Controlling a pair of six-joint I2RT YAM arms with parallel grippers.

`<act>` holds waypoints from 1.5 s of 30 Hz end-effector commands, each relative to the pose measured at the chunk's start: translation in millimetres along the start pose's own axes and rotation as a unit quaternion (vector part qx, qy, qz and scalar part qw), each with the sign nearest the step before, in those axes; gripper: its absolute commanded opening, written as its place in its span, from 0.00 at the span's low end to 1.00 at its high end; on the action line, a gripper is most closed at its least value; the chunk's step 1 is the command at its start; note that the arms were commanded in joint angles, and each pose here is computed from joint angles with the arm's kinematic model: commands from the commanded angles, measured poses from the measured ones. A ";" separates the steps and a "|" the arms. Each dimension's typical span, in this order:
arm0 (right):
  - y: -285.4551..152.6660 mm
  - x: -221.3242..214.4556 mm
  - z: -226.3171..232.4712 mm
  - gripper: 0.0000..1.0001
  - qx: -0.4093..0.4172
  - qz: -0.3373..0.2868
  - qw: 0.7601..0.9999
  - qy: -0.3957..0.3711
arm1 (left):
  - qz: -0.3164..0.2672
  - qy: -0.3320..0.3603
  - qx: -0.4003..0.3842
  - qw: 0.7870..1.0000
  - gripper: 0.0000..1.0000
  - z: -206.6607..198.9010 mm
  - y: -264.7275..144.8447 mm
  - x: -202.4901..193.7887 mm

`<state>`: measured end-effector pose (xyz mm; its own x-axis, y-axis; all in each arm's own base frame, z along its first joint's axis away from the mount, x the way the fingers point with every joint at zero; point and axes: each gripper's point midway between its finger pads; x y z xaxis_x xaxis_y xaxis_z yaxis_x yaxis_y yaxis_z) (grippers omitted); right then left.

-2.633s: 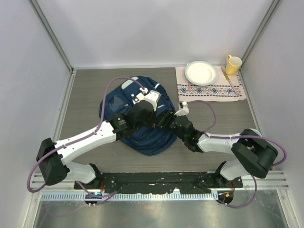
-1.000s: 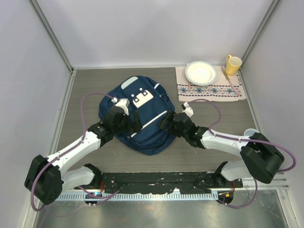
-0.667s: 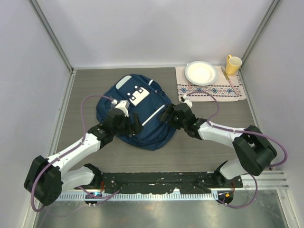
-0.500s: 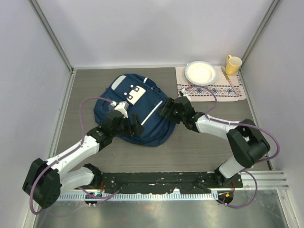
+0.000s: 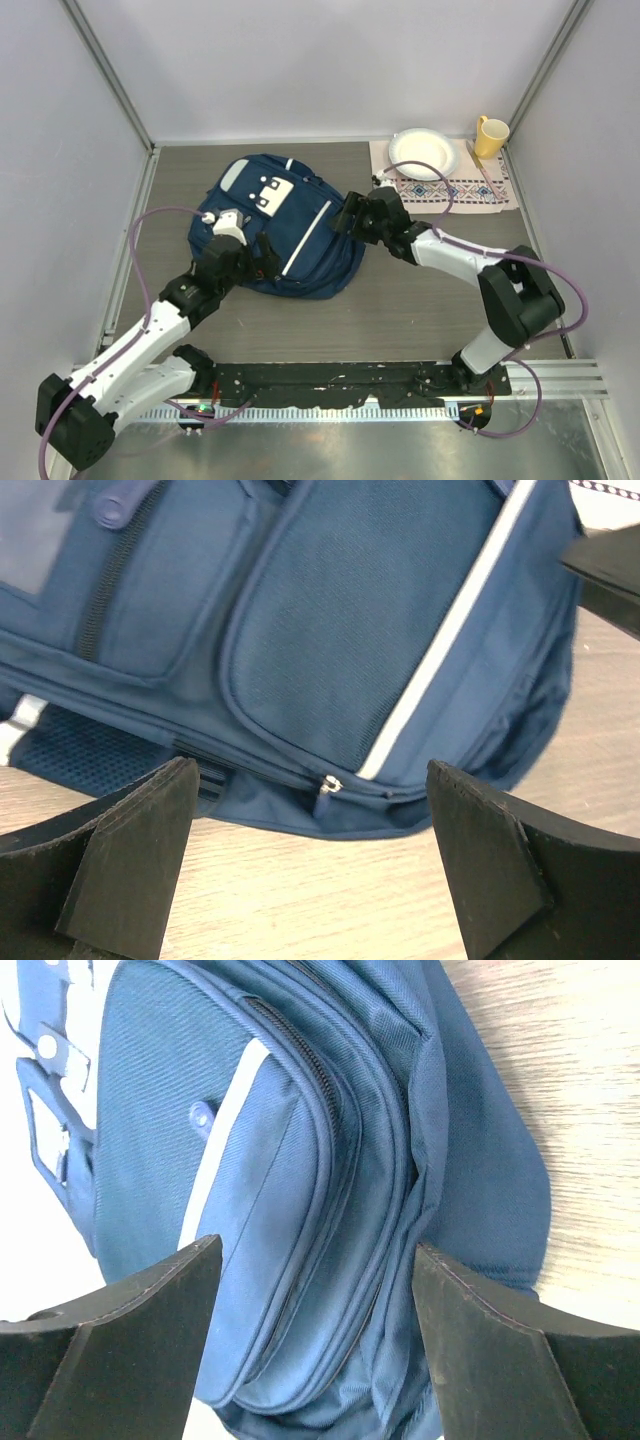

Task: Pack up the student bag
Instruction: Adjust the student bag at the center of the board, then zip the student bag at the center of the board.

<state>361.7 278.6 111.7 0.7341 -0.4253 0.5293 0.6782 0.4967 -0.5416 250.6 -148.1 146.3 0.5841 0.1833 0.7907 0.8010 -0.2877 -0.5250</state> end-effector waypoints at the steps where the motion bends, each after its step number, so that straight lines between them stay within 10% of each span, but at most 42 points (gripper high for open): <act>1: -38.0 36.1 28.4 0.81 0.035 -0.064 0.997 -0.033 | -0.012 0.010 0.070 0.997 0.99 22.4 4.8 17.5; 32: -114.2 -55.7 81.3 0.55 0.151 0.006 0.987 -0.050 | 0.015 -0.032 0.064 0.997 0.71 18.7 60.9 5.0; 45: -93.0 -105.8 75.0 0.52 0.097 0.006 0.989 -0.111 | 0.034 -0.059 0.004 0.998 0.22 -10.0 67.2 7.8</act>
<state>208.7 328.9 160.1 0.7491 -0.2437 0.6161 0.5801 0.6904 -0.4322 293.1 -151.7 88.0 0.6904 0.2202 0.6891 0.7234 -0.1974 -0.6616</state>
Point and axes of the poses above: each gripper's point midway between its finger pads, its own y axis out along the fingers, its own z axis along the line the jaws close on, x = y × z, and after that the axes turned 4 degrees about y, right-handed
